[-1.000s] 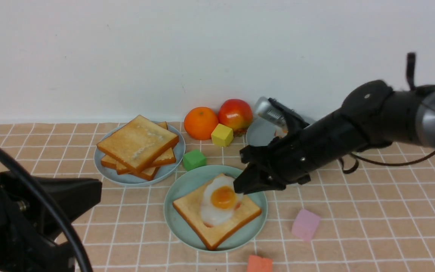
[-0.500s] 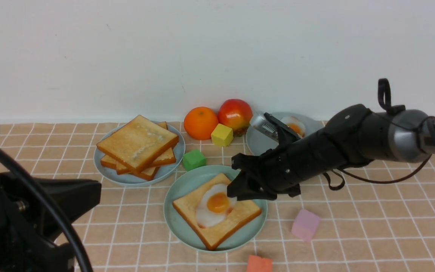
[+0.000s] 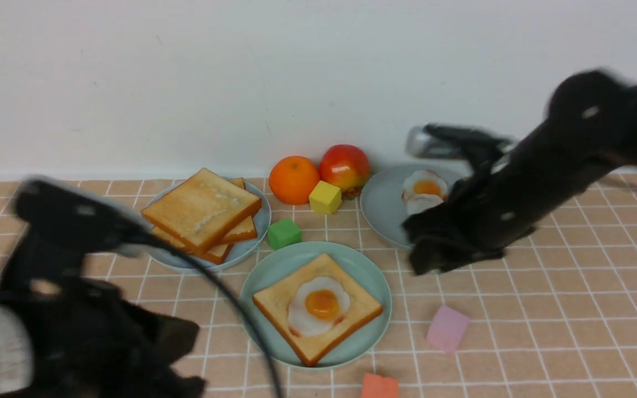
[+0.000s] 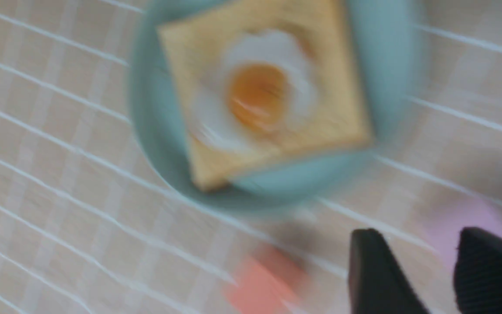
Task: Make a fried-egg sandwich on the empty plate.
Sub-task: Use the left arm to grab a slice of bread
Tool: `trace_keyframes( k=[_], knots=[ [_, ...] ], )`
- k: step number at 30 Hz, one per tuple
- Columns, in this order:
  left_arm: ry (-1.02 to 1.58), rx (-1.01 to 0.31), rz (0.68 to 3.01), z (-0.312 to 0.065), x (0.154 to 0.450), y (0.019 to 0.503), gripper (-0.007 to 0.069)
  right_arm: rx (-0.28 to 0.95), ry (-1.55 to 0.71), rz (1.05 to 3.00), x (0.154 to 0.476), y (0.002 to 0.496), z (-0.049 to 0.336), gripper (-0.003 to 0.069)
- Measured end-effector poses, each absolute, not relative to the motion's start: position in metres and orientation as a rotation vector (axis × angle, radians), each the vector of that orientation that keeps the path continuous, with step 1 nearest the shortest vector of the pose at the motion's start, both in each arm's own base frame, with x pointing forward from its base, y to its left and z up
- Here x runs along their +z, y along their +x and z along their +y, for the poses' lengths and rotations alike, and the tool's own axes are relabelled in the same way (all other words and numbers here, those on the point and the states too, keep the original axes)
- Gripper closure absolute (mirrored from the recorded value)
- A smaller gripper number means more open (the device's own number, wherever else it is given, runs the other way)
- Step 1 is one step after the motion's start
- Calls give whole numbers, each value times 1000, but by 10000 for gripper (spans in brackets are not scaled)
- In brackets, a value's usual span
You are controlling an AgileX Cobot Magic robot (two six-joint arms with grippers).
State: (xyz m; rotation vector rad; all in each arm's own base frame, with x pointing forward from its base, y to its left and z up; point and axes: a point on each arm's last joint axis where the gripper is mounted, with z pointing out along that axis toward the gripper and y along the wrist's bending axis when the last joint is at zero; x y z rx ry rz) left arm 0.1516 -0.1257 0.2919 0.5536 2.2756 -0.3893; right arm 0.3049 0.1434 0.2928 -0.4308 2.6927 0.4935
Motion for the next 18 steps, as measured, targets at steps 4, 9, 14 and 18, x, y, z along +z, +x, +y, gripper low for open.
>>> trace_keyframes(
  k=[4,9,14,18],
  knots=[
    [621,-286,2333,-150,290,189,638,357,-425,2625,346,264,117,504],
    [540,-190,2385,-150,292,262,638,339,-398,2522,396,207,92,576],
    [465,-108,2433,-128,277,328,638,366,-383,2425,413,158,74,589],
    [531,-43,2442,-129,256,367,622,382,-370,2351,411,123,60,589]
  ],
)
